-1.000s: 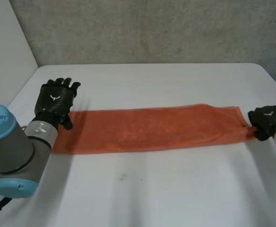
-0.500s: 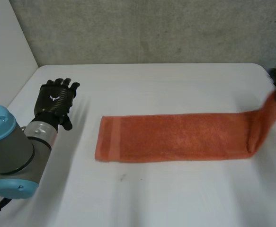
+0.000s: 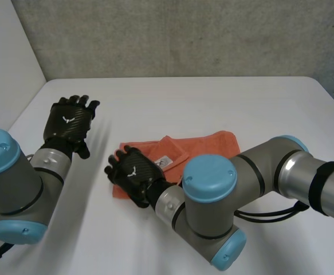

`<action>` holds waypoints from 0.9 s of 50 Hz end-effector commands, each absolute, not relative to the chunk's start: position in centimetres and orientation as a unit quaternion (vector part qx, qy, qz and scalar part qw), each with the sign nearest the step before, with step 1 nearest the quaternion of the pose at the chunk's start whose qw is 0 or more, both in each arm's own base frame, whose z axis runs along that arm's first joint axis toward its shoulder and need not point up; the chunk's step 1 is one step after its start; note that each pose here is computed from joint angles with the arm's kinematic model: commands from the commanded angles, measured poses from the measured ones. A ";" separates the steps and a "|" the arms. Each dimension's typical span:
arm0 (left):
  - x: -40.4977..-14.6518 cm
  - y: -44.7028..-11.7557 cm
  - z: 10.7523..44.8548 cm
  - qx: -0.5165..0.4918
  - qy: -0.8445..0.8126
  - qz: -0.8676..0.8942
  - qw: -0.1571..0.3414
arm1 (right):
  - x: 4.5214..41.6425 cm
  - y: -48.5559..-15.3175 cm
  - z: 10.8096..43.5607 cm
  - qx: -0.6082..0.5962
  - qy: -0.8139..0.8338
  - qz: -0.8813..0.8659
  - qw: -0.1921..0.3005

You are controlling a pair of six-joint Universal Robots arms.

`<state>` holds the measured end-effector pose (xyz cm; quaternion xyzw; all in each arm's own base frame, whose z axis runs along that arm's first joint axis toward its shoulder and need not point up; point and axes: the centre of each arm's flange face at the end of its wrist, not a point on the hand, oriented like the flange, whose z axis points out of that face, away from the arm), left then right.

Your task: Fold the laundry

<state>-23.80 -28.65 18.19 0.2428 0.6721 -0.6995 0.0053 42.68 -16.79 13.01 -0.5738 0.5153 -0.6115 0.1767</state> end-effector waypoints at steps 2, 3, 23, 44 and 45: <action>-26.4 -26.9 18.8 0.268 0.652 -0.708 -0.027 | 39.5 -21.0 18.1 -0.480 0.568 -0.655 0.131; -27.2 -26.3 19.1 0.276 0.645 -0.711 -0.038 | 38.3 -21.8 18.6 -0.457 0.588 -0.654 0.133; -34.8 -24.3 13.2 0.344 0.648 -0.670 -0.116 | 27.4 -24.8 13.6 -0.357 0.745 -0.556 0.092; -29.6 -31.8 12.0 0.240 0.699 -0.674 0.012 | 26.9 -25.8 12.7 -0.357 0.739 -0.567 0.069; -29.3 -32.0 12.3 0.228 0.700 -0.677 0.024 | 26.7 -25.9 12.7 -0.355 0.740 -0.567 0.068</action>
